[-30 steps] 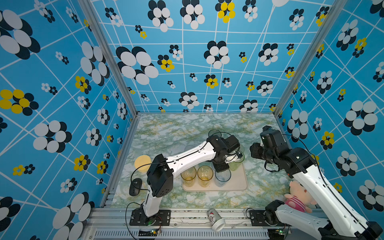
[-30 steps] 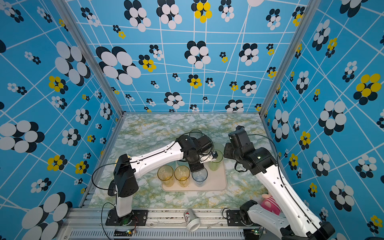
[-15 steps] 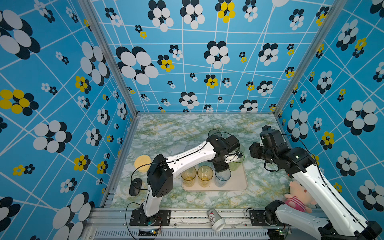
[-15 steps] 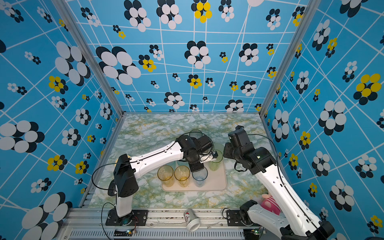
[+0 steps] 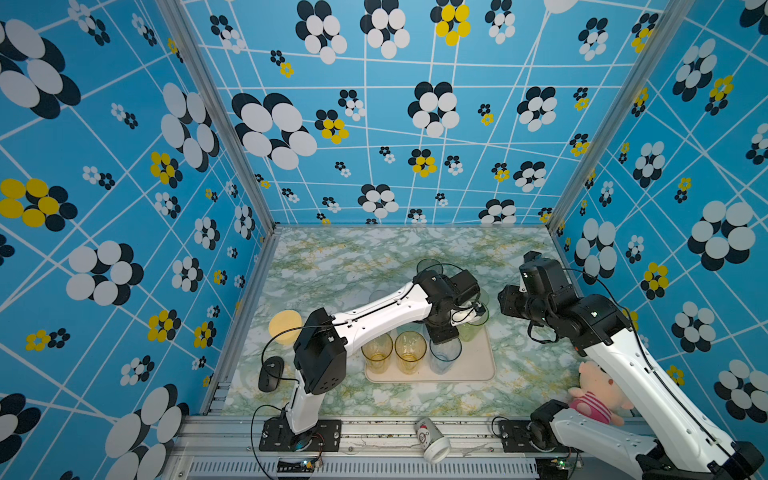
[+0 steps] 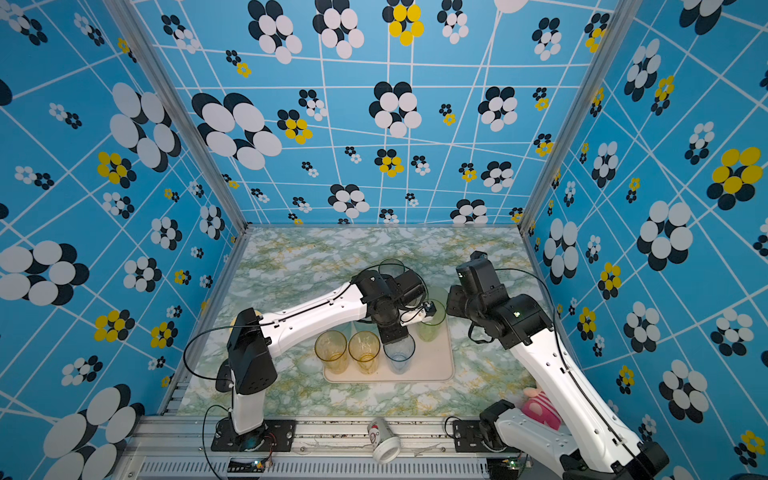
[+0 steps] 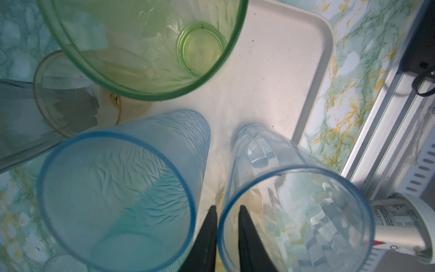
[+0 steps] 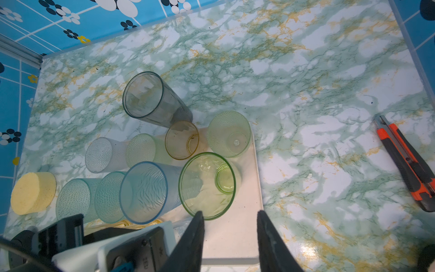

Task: Place the glasses into the tray
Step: 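Lower the clear cup onto the tray beside the blue-rimmed cup and open the left gripper, then raise and withdraw the left gripper while the right reaches the smoky grey cup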

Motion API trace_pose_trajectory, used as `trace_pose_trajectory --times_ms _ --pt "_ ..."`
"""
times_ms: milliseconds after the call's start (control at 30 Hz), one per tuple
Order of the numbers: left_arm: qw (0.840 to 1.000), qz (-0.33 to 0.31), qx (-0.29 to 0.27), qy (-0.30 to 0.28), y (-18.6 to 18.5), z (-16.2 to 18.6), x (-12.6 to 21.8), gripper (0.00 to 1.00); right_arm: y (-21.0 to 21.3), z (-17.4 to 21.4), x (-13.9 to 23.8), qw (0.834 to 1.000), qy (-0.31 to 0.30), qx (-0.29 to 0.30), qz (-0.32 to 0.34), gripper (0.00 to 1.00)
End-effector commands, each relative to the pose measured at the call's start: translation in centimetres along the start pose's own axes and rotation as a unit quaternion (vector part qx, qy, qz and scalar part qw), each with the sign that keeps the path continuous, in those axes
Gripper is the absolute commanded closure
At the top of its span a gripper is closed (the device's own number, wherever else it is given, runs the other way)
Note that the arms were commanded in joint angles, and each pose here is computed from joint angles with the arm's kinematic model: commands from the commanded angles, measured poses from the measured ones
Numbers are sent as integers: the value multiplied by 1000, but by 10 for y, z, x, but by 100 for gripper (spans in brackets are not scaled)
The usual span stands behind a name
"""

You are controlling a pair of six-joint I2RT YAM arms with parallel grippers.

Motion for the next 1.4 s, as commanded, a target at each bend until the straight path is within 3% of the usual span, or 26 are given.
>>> trace_pose_trajectory --times_ms 0,533,833,967,1167,1367 --pt "1000 -9 -1 -8 3 3 10 79 -1 2 -4 1000 4 2 1 60" --pt "999 -24 3 -45 7 1 35 77 -1 2 -4 1000 4 2 1 60" --pt "987 14 69 -144 27 -2 77 78 0 2 -7 1000 10 4 1 60" --pt "965 11 165 -206 64 9 111 80 3 2 -11 1000 21 11 -1 59" --pt "902 -17 302 -307 121 54 155 78 16 -6 -23 998 56 38 -12 59" --pt "847 -45 408 -337 160 118 158 78 40 -25 -44 993 85 61 -46 60"
Point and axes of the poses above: each gripper's point midway between its finger pads, its own x axis back along the fingers, its own y axis along the line the jaws close on, z = x × y, the point moved 6 cm from there along x, back along the fingers, and after that the axes turned 6 degrees about x, right-handed, at the moved point
